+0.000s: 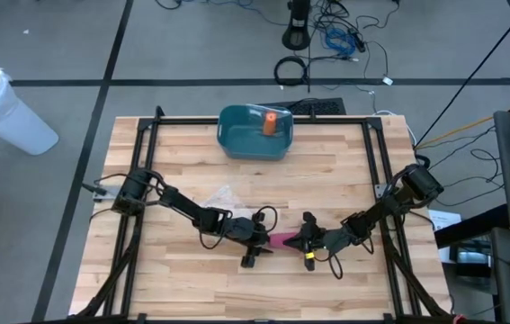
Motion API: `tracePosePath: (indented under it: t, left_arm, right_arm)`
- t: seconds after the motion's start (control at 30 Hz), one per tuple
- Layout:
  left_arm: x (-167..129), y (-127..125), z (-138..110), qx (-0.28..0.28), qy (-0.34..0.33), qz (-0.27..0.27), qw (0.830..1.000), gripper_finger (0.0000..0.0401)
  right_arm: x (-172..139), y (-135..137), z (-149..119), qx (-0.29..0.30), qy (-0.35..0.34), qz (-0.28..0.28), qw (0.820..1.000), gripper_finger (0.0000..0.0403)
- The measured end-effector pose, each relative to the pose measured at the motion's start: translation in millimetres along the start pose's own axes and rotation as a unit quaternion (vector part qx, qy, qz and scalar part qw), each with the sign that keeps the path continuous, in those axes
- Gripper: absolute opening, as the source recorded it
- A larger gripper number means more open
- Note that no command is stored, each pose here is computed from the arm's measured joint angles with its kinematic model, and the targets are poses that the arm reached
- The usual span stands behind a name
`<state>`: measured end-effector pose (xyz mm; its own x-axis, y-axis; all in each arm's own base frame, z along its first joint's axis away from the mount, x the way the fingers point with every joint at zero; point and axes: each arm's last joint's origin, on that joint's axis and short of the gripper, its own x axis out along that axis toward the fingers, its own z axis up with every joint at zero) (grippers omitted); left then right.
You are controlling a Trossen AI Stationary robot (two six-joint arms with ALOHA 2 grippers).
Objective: Roll bandage
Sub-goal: Roll the pink bandage
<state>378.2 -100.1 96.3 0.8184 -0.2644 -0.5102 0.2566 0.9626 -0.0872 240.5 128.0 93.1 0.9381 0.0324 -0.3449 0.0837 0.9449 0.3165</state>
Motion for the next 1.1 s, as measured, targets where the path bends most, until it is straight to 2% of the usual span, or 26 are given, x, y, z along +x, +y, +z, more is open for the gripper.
tracePosePath:
  t: [0.4,0.57,0.73,0.9,1.1]
  left_arm:
    - [-7.7,9.0,5.4,-0.004,0.016,0.009,1.0,0.0158]
    - [-12.1,9.8,-0.8,-0.006,0.067,0.025,0.997,0.0157]
    - [-17.1,9.8,-0.3,-0.01,0.09,0.033,0.995,0.0157]
    - [-33.4,7.1,12.7,-0.01,0.096,0.038,0.995,0.0158]
    - [-58.7,-2.7,35.2,0.006,0.084,0.088,0.993,0.0157]
  right_arm:
    - [-0.6,0.4,-2.5,-0.007,0.016,0.008,1.0,0.0]
    - [-1.2,1.0,-3.5,-0.018,0.02,0.01,1.0,0.0]
    - [-1.2,1.1,-3.8,-0.018,0.021,0.011,1.0,0.0]
    - [-1.3,1.0,-4.0,-0.018,0.022,0.011,1.0,0.0]
    - [-1.6,4.1,-4.8,-0.018,0.034,0.036,0.999,0.0]
